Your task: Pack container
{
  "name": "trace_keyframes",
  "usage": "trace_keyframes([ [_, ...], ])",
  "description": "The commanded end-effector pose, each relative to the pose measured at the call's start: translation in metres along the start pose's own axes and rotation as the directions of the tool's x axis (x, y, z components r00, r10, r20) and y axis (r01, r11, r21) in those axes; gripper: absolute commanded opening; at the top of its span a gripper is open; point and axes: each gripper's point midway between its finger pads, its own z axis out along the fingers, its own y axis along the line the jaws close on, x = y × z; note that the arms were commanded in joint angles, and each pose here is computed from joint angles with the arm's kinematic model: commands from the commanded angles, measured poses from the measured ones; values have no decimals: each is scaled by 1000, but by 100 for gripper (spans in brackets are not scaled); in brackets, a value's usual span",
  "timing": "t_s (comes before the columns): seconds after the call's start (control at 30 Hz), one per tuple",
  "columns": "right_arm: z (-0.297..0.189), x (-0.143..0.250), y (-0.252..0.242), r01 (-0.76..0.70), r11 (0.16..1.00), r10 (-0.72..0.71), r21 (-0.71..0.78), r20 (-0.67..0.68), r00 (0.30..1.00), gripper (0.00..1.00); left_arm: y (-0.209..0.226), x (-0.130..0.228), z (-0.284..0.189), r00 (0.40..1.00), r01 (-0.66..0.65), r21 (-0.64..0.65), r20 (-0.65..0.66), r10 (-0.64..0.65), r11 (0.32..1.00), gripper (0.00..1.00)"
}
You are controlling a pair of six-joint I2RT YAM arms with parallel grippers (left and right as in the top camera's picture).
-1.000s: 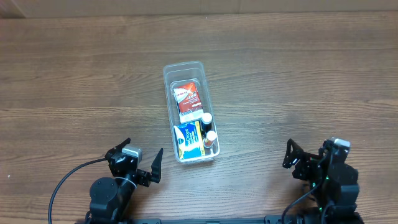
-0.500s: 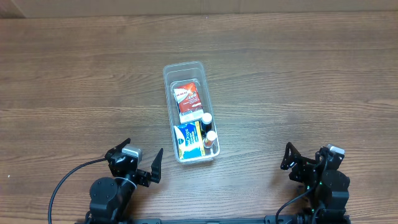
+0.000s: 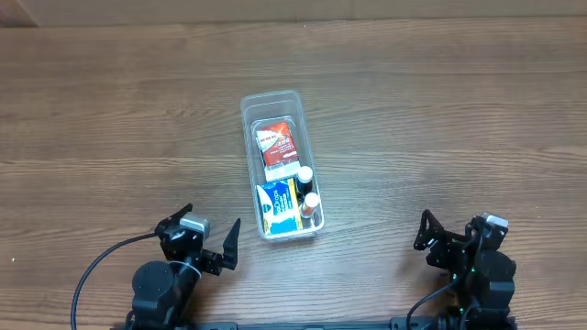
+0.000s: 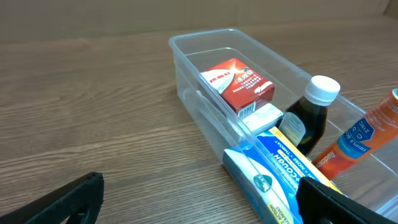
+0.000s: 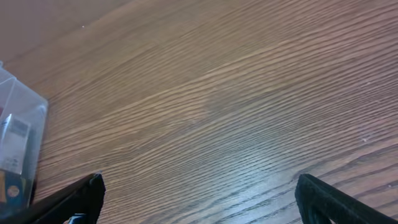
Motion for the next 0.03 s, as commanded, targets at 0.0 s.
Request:
trace_keyframes([
  [0.0,3,3,-2,2,1000,-2,2,1,1000,100,-1,0,0,1000,-10,6,5,10,1000,100],
])
